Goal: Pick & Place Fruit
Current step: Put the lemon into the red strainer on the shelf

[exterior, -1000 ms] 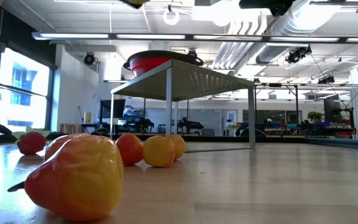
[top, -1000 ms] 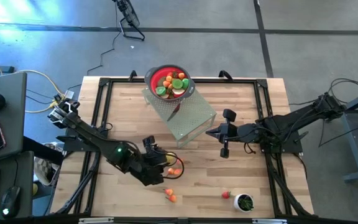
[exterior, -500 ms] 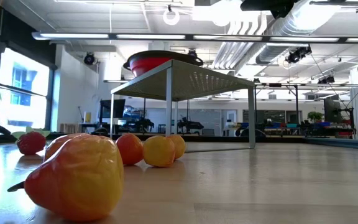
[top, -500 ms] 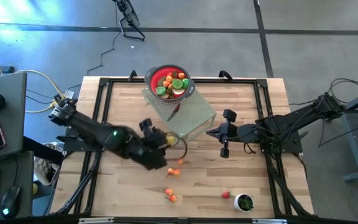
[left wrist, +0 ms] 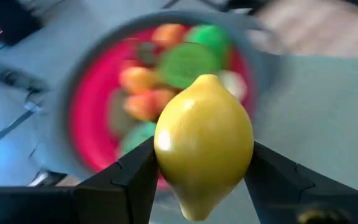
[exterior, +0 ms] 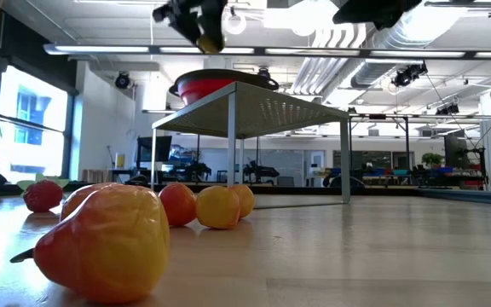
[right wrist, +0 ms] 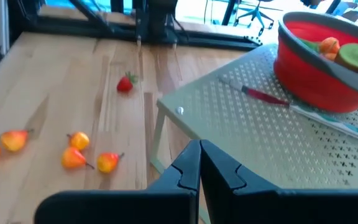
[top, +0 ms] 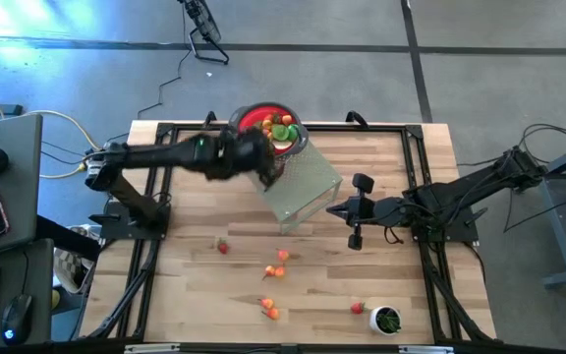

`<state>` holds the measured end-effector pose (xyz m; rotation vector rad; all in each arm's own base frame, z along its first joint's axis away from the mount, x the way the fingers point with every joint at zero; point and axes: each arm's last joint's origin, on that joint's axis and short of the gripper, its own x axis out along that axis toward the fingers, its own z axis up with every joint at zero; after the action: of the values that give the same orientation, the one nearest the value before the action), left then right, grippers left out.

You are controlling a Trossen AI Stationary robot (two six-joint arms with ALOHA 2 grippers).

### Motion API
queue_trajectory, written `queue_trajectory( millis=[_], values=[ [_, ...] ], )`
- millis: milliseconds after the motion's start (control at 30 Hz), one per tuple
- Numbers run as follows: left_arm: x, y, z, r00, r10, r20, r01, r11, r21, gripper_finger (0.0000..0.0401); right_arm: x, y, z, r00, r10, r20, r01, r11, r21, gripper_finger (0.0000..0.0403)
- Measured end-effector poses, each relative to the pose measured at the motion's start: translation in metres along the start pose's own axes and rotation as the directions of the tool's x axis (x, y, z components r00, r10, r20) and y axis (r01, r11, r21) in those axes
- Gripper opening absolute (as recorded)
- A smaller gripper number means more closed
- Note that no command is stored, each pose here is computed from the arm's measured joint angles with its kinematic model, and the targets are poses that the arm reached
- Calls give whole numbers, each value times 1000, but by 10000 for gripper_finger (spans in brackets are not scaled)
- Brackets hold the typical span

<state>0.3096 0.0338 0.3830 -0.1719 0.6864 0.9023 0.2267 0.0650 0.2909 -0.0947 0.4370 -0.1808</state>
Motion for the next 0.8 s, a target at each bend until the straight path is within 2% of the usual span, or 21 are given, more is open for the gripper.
queue_trajectory(
  millis=[133, 300, 433, 567, 800],
  values=[
    [21, 27, 12, 996, 87, -22, -88, 994, -71, 200, 2, 0, -6, 1000, -2, -16, 1, 1000, -11, 2],
    [37, 51, 20, 988, 147, -42, -151, 981, -125, 200, 3, 1, -8, 1000, 1, -21, -1, 1000, 8, 2],
    [46, 64, 24, 988, 130, -79, -141, 977, -161, 200, 3, 1, -8, 1000, 1, -21, 0, 1000, 15, 2],
    [51, 68, 24, 990, 88, -111, -107, 978, -180, 200, 3, 1, -8, 1000, 0, -21, 0, 1000, 12, 2],
    [65, 60, 20, 984, 96, -151, -119, 980, -156, 200, 3, 1, -8, 1000, 1, -22, 0, 1000, 10, 2]
  ],
)
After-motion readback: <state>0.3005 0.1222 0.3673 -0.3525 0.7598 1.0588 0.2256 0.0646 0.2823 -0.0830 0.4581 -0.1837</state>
